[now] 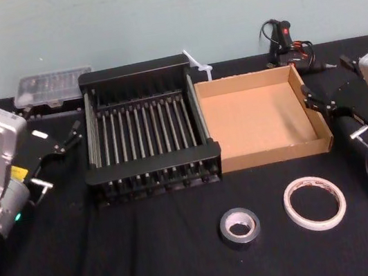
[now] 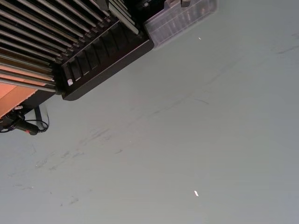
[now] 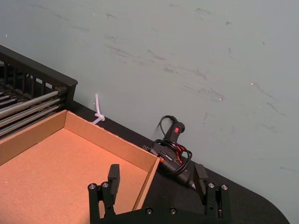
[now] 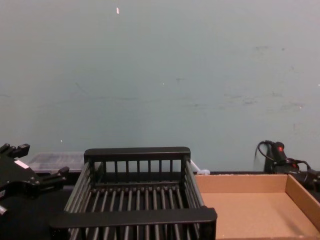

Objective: Pick up the white tape and place it into the black box , Pick up the silver tape and place it into the brown box.

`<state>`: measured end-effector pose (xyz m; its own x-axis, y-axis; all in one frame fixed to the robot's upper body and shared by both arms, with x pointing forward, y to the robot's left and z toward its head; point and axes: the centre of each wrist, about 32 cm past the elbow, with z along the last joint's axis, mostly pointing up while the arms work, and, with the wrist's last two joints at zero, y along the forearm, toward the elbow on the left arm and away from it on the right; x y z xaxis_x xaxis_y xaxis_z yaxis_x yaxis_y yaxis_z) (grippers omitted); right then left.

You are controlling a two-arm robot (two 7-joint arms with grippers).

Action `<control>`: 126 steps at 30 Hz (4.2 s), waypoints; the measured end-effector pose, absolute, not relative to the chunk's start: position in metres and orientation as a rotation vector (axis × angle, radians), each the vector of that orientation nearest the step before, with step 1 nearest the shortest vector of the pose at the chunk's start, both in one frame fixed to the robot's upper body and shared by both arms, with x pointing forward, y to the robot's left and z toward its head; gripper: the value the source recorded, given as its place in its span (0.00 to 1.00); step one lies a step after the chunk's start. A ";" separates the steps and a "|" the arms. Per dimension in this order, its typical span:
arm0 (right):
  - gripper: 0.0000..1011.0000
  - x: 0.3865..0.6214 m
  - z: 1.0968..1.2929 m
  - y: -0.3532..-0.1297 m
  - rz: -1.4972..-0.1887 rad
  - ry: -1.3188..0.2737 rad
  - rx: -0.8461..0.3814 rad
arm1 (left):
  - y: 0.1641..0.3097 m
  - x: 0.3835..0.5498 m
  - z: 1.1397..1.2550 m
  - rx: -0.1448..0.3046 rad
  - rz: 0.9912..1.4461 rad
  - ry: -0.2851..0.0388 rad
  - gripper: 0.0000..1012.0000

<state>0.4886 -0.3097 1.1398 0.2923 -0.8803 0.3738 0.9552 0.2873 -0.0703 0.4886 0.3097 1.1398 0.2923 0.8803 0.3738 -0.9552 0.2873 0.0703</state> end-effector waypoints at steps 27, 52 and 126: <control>0.99 0.489 1.140 -0.310 -1.248 -0.285 -0.304 | 0.310 0.489 1.140 0.304 1.248 -0.285 0.99; 0.99 0.488 1.143 -0.312 -1.223 -0.282 -0.300 | 0.310 0.489 1.140 0.304 1.248 -0.285 0.99; 0.99 0.407 1.160 -0.322 -0.992 0.175 -0.536 | 0.310 0.489 1.140 0.304 1.248 -0.285 0.99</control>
